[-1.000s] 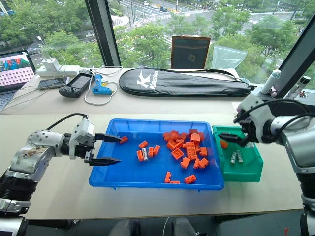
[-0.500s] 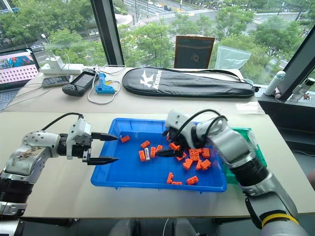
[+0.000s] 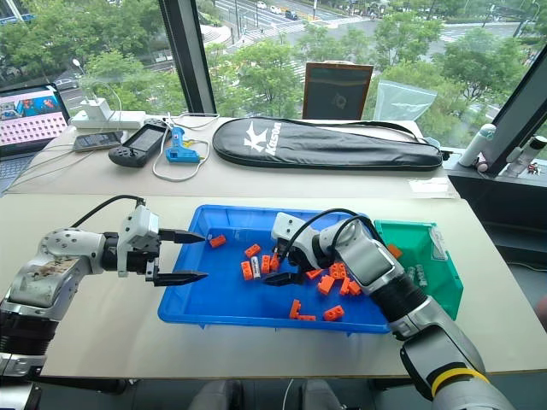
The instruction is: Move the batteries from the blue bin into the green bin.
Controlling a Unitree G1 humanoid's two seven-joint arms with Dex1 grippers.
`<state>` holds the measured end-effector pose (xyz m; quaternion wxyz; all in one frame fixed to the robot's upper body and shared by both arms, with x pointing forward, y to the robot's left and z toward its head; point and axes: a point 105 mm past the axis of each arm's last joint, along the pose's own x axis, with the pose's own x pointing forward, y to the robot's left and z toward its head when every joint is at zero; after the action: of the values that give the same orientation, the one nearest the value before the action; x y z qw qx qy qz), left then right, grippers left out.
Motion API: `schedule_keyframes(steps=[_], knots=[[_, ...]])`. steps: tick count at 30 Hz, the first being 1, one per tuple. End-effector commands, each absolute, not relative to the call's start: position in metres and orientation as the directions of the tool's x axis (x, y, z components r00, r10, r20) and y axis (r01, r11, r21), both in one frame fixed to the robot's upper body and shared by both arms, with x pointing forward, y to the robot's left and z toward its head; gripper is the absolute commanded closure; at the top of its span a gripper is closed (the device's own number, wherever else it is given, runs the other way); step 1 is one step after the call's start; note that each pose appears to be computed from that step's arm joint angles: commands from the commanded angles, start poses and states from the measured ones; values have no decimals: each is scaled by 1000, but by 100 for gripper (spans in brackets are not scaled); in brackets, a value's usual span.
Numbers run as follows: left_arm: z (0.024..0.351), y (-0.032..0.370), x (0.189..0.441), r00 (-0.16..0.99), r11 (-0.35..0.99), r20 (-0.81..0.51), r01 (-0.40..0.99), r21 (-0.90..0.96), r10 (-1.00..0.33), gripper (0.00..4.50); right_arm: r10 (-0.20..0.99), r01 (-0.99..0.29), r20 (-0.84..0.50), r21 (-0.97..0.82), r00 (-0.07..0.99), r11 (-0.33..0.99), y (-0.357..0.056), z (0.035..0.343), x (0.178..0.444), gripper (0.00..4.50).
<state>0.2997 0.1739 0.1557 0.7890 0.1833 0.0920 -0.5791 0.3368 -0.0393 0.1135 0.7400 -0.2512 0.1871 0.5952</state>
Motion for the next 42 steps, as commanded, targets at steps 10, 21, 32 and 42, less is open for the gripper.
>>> schedule_keyframes(steps=[10, 21, 32, 42], knots=[[168, 175, 304, 342, 273, -334, 932, 238, -878, 0, 807, -974, -546, -149, 227, 173, -41, 112, 338, 277], [168, 170, 306, 329, 258, -332, 936, 241, -884, 0, 805, -950, -506, -198, 310, 241, -75, 150, 339, 302], [167, 163, 310, 309, 236, -328, 940, 245, -893, 0, 636, -826, -531, -289, 559, 484, -142, 169, 363, 302], [167, 166, 310, 316, 239, -334, 938, 250, -888, 0, 680, -827, -470, -327, 562, 457, -101, 179, 364, 5]])
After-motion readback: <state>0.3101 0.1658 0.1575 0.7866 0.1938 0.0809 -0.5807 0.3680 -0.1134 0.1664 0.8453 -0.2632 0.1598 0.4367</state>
